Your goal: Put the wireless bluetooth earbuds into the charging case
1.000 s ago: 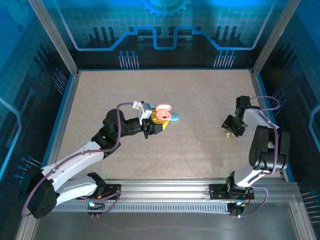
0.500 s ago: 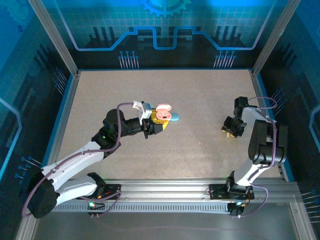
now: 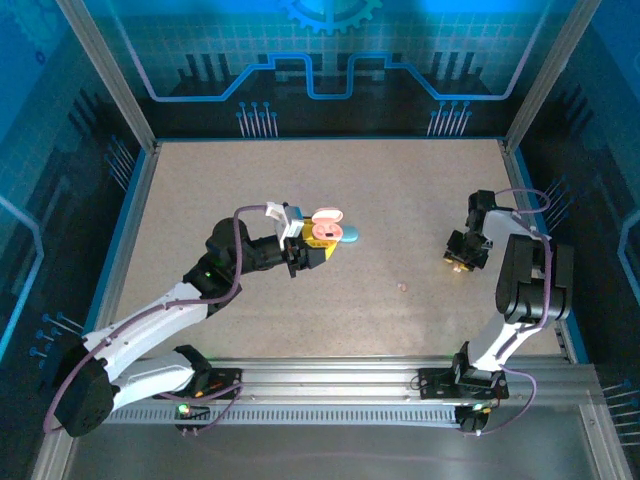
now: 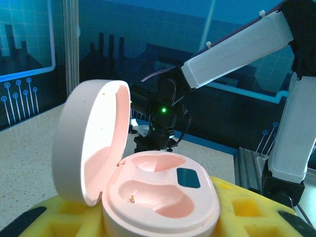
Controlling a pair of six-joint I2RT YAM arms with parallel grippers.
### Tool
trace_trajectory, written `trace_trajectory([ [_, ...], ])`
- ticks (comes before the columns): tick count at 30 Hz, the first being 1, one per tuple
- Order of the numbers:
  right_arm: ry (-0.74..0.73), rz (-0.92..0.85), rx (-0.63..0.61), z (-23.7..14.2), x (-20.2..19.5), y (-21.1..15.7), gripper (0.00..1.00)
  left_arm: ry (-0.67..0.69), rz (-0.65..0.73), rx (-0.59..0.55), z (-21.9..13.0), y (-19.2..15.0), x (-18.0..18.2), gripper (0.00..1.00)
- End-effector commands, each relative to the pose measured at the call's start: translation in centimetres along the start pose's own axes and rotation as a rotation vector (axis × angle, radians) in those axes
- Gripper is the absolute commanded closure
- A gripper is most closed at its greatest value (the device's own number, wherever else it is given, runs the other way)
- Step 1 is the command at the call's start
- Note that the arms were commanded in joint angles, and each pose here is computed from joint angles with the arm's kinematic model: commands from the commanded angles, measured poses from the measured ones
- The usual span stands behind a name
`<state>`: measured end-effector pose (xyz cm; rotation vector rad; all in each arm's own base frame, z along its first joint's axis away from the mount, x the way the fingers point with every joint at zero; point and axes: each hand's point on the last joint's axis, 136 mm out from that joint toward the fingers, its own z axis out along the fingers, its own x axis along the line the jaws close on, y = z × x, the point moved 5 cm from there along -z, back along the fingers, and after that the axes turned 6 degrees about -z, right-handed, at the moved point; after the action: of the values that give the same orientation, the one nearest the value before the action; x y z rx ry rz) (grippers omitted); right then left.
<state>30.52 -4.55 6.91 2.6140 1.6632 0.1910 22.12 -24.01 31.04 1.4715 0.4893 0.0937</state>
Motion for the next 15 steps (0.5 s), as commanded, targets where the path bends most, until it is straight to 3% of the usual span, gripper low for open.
trace_trajectory([
  [1, -0.02, -0.023, 0.032, 0.03, -0.26, -0.02, 0.67, -0.009, 0.004, -0.025, -0.01, 0.52, -0.35, 0.61],
  [15, -0.032, -0.038, 0.063, 0.43, -0.36, -0.07, 0.71, -0.012, -0.002, -0.025, 0.12, 0.61, -0.32, 0.61],
])
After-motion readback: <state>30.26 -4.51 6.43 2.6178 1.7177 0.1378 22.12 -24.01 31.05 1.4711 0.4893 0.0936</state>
